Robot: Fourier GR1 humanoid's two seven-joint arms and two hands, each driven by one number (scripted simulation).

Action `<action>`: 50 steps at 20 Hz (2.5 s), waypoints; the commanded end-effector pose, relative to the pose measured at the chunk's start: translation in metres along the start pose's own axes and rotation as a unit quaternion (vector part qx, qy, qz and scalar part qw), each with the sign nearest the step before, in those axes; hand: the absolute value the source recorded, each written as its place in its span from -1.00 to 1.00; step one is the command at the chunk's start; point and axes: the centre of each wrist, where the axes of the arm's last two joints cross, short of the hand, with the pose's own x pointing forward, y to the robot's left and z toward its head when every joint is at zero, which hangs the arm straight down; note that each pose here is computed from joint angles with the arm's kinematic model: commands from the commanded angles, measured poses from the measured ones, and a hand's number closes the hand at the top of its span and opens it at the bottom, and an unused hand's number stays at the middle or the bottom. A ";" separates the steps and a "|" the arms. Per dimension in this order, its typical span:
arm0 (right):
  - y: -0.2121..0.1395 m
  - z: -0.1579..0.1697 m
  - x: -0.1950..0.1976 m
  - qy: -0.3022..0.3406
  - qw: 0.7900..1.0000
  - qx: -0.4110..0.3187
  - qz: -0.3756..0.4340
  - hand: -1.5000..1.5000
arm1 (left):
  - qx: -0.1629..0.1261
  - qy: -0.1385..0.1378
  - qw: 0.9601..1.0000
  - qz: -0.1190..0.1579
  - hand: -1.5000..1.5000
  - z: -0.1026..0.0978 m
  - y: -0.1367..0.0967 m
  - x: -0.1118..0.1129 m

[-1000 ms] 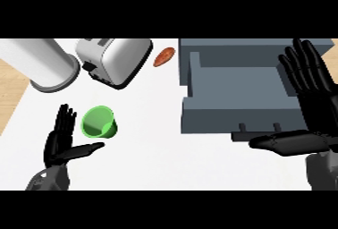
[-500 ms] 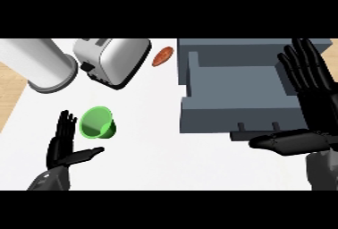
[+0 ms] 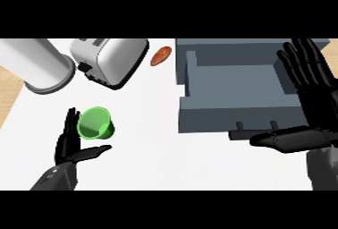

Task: Pick up the cup, place it into the drawer and close the drawer

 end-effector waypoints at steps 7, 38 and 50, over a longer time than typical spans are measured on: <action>-0.001 0.006 0.002 0.002 1.000 0.003 -0.003 -1.00 | -0.021 -0.021 0.999 0.034 -1.00 -0.021 0.000 0.012; -0.021 0.015 0.000 0.015 0.999 -0.020 0.022 -1.00 | -0.150 -0.228 0.958 0.089 1.00 -0.103 -0.128 0.081; -0.002 0.008 -0.008 0.020 0.999 -0.030 0.021 -1.00 | -0.228 -0.236 0.942 0.070 1.00 -0.142 -0.243 0.220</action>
